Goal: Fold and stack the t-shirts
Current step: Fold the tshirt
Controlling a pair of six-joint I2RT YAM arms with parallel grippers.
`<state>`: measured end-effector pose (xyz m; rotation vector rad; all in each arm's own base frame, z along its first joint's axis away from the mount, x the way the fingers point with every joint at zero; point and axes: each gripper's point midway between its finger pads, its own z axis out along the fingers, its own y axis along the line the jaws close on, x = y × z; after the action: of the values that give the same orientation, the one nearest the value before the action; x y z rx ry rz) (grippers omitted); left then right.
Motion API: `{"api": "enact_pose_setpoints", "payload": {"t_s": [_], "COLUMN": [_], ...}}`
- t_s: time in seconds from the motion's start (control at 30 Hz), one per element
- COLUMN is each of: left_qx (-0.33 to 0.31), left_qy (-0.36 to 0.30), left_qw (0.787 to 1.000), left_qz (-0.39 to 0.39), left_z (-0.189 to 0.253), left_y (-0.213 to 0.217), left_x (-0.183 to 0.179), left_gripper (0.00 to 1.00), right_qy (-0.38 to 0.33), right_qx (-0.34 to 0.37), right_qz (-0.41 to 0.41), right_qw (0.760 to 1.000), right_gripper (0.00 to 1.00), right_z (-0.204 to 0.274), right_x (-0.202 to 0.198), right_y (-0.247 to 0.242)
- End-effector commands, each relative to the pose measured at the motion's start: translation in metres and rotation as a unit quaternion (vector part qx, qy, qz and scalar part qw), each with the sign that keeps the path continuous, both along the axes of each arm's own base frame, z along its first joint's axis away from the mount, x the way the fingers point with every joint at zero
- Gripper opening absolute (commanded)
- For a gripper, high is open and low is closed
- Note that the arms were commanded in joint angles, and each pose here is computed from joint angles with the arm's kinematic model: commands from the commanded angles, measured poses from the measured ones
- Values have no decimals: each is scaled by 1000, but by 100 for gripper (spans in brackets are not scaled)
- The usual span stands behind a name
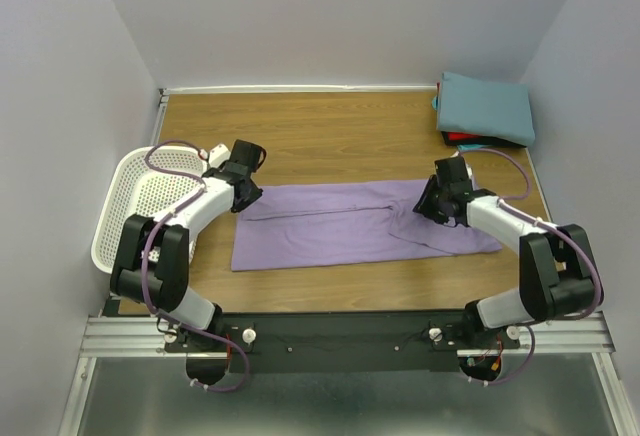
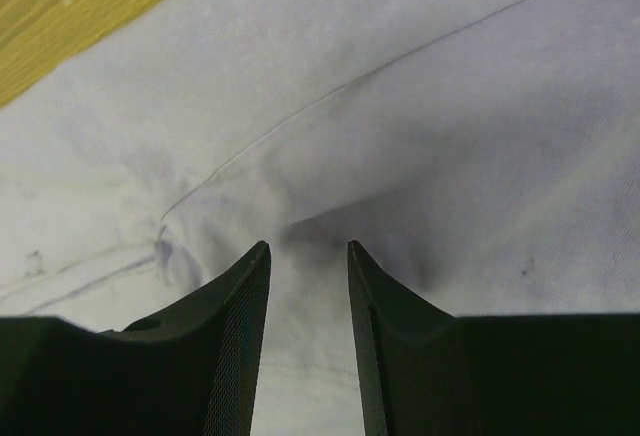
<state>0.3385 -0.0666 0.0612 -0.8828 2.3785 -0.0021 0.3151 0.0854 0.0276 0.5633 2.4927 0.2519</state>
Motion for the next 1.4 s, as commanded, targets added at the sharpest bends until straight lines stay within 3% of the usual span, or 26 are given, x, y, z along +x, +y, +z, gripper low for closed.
{"api": "enact_pose_setpoints", "payload": {"t_s": [0.0, 0.27, 1.13, 1.23, 1.37], "left_qx": [-3, 11, 55, 55, 53], "left_qy": [18, 28, 43, 37, 27], "left_qw": [1000, 998, 996, 996, 997], "left_qz": [15, 53, 58, 57, 52], "left_z": [-8, -11, -29, -25, -17], "left_y": [-8, -3, 8, 8, 6], "left_x": [-18, -34, -16, -12, -6], "left_gripper": [38, 38, 38, 36, 25], "right_qy": [-28, -41, -40, -42, -43], "right_qx": [12, 32, 33, 33, 32], "right_qz": [41, 64, 71, 71, 71], "right_qw": [999, 997, 996, 996, 996], "right_gripper": [44, 44, 44, 44, 44], "right_z": [26, 37, 35, 36, 37], "right_x": [4, 2, -3, -4, -4], "right_y": [10, 19, 19, 19, 19]}}
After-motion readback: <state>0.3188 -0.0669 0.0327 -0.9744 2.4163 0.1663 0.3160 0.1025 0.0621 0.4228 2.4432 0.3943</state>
